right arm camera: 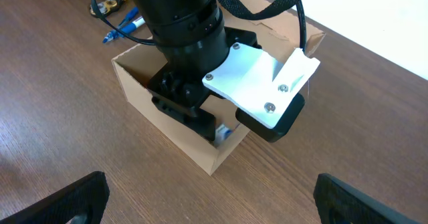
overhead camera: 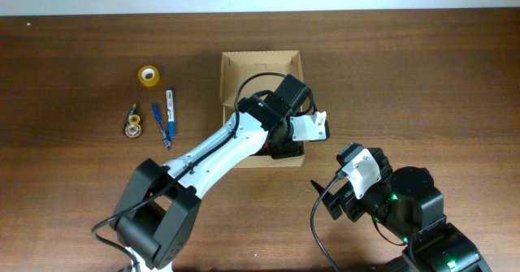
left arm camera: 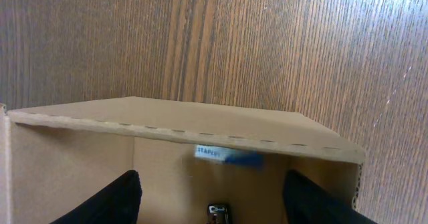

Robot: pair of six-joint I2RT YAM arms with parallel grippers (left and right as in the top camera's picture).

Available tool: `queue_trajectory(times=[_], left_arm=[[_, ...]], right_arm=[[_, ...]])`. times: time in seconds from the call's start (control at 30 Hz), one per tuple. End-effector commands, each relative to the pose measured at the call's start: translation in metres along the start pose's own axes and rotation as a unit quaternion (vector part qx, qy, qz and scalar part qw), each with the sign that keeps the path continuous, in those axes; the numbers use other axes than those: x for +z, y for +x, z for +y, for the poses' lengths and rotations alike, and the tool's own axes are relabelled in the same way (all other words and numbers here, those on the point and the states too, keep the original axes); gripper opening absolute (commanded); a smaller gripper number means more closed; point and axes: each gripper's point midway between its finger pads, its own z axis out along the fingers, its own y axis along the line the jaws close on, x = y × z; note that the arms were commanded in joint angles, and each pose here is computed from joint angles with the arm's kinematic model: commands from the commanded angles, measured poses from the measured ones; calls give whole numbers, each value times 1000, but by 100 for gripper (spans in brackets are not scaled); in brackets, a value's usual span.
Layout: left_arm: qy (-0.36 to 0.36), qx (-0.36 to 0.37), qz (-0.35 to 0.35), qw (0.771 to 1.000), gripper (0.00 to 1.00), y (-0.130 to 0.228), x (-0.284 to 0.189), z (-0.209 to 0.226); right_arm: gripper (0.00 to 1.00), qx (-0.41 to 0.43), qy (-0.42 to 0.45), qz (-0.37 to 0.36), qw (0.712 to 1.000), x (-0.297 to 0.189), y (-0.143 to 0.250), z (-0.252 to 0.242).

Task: Pack container
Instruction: 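Lower the staples box into the box and open the left gripper, then lift the left gripper out and move it over the correction tape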

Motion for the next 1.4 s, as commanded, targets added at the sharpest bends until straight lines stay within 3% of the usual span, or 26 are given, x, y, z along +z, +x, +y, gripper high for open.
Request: queue_trajectory(times=[0.0,0.3,0.57,0.83,0.93,1.1,1.37], left_arm=[[13,3,-1,1000,68,1,5,-6],[-2,5,-15,1000,68,-6,-9,-1],[-64,2,-62,996,68,-18,-79,18],[-132,-112,-106,979,68,-5,-151,43],[-194,-179,-97,960,68,13,-179,61],[-324,-321,-48,889,68,70,-228,89],[-341,-485,-17,805,68,146,-242,99]], right_arm=[[99,-4,1,2,1000,1,1,1],[99,-4,1,2,1000,1,1,1],[99,-4,1,2,1000,1,1,1],[99,-4,1,2,1000,1,1,1],[99,-4,1,2,1000,1,1,1],[99,-4,1,2,1000,1,1,1],[99,-4,1,2,1000,1,1,1]])
